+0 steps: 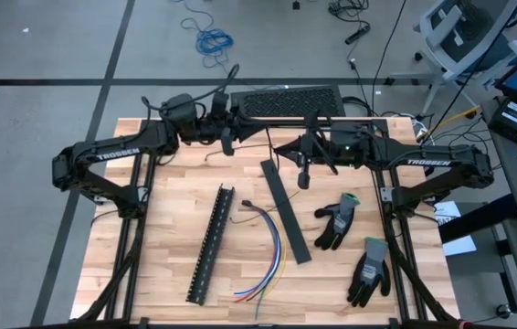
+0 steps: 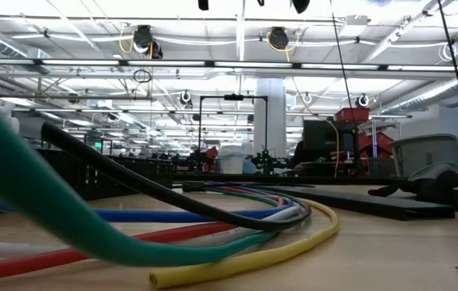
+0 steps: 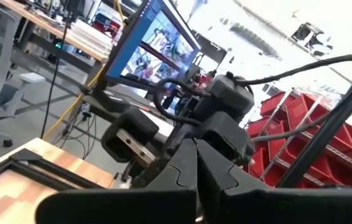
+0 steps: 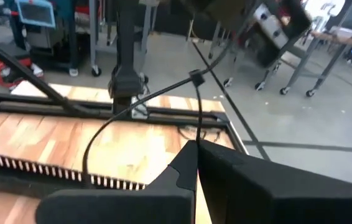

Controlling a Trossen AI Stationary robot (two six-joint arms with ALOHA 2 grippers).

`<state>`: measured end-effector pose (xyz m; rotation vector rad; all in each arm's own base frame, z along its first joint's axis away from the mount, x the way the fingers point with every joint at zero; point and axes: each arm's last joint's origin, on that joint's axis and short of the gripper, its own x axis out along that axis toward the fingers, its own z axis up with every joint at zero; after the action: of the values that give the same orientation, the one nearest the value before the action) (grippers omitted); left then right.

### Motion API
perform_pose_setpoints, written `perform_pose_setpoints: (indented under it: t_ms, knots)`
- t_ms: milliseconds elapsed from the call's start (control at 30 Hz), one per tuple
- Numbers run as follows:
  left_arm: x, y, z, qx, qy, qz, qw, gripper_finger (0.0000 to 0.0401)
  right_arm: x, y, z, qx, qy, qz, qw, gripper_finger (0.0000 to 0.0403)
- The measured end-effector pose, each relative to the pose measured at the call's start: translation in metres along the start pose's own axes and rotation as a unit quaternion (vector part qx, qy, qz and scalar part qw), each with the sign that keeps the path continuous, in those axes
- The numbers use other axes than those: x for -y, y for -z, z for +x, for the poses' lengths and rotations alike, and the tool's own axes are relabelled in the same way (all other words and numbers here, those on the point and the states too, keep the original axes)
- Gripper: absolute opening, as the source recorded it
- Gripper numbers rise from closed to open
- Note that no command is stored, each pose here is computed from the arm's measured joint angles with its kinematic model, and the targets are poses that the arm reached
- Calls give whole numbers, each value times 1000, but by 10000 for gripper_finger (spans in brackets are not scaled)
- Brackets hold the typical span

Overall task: Ziptie cables
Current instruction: Wrap the black zip tie on the cables

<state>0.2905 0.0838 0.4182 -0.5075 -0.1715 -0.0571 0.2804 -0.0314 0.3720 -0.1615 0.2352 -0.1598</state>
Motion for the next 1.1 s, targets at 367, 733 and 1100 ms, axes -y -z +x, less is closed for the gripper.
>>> perform_pose_setpoints:
  t_ms: [367, 733, 1100]
  knots:
    - [-11, -11, -7, 16, -19, 7, 1000, 0, -2, 8, 0, -39, -8, -3, 999, 0]
    - [-21, -22, -17, 30, -39, 16, 999, 0, -3, 14, -1, -72, -13, -5, 997, 0]
    - [-28, -32, -27, 45, -57, 22, 997, 0, -3, 16, -1, -82, -15, -6, 996, 0]
